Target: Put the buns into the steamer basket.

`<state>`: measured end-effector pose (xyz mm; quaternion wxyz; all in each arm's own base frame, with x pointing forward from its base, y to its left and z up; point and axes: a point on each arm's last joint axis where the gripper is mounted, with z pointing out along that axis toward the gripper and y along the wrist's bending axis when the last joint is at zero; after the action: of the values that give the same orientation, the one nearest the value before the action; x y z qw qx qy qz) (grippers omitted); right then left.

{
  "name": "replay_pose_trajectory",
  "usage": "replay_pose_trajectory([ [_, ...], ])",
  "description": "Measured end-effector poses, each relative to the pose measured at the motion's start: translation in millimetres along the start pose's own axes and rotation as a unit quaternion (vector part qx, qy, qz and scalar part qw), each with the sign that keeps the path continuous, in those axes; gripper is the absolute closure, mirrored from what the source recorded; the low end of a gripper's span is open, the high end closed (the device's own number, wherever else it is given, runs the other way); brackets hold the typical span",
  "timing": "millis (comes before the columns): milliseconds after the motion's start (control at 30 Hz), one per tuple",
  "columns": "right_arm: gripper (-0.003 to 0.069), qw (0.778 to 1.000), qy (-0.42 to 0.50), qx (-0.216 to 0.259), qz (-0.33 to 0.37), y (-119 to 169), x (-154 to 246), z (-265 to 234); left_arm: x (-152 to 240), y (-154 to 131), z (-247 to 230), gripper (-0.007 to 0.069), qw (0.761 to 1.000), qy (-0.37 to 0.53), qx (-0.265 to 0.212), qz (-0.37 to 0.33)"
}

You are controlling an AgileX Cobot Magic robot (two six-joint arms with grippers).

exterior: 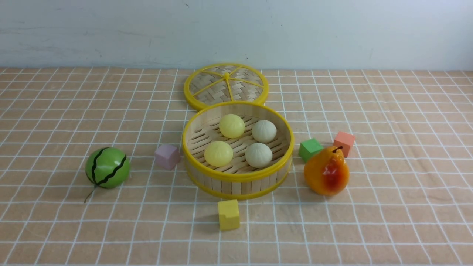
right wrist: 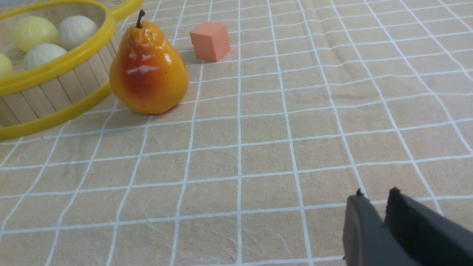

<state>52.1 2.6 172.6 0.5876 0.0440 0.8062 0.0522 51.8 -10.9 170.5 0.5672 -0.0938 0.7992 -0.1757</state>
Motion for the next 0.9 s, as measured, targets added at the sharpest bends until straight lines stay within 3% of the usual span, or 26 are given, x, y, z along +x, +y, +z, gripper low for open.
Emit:
replay_pose_trajectory([
  [900,0.0532,1.000,0.000,0.000,0.000,0.0,0.0,0.0,0.0,0.0,0.0,0.0638,1.000,0.000,0.000,0.001],
])
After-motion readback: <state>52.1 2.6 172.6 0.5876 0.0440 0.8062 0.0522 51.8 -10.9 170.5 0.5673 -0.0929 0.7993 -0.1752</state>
